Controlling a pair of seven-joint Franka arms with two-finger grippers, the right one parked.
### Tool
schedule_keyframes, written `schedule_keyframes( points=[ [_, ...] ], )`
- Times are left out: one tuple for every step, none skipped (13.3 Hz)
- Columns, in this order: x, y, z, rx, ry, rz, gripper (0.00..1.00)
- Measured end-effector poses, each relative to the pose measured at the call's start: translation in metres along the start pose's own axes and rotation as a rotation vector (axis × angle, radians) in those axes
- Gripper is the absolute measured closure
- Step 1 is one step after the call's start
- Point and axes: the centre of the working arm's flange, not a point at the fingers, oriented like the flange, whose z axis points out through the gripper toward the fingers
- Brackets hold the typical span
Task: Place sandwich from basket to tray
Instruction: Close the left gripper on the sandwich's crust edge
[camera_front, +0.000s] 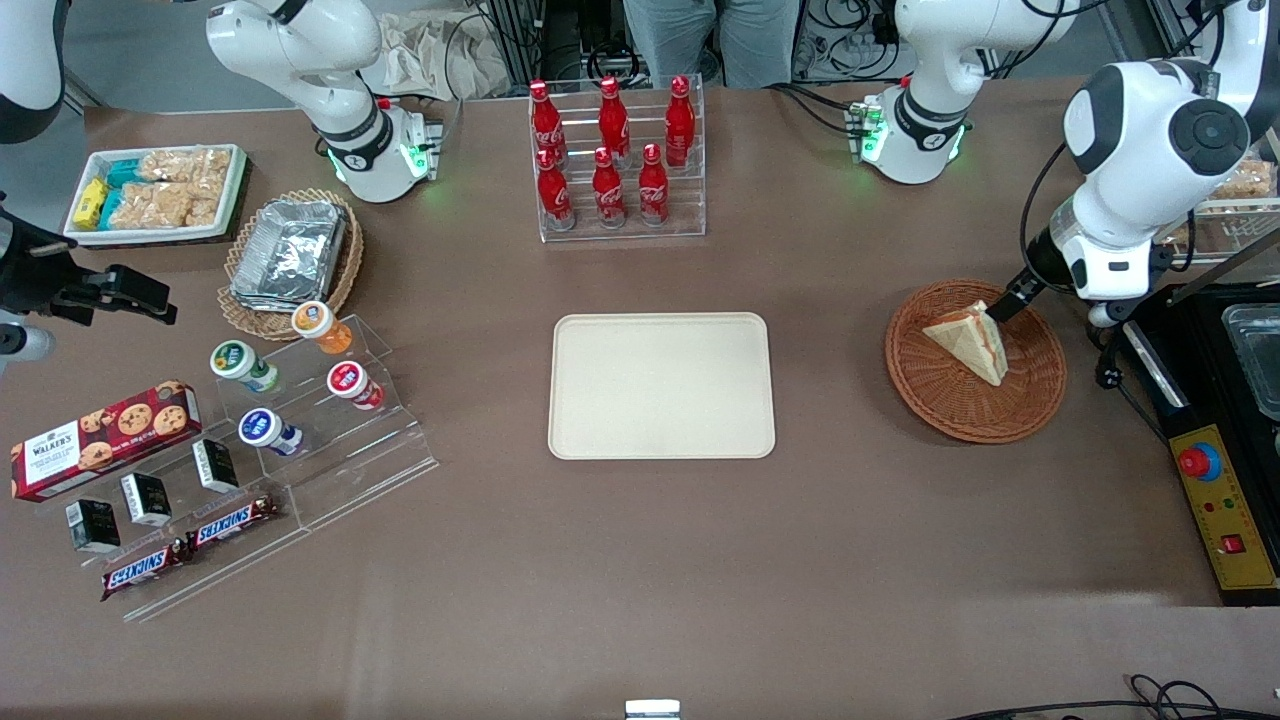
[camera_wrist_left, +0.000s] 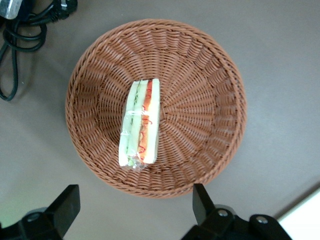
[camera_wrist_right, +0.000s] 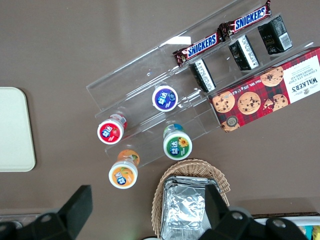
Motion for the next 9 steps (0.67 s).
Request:
schedule_keyframes(
  points=[
    [0.001,0.001,0.012,0.006,0.001,0.002,0.00],
    [0.003,0.003,0.029,0.007,0.004,0.003,0.00],
    [0.005,0.005,0.049,0.008,0.006,0.003,0.00],
    [0.006,0.007,0.068,0.010,0.008,0.004,0.00],
    [0.007,0.008,0.087,0.012,0.009,0.005,0.00],
    [0.007,0.008,0.105,0.016,0.009,0.006,0.00],
    [0.007,0.008,0.120,0.019,0.009,0.005,0.00],
    [0.009,0.007,0.131,0.020,0.010,0.002,0.00],
    [0.012,0.006,0.141,0.020,0.013,-0.004,0.00]
  ],
)
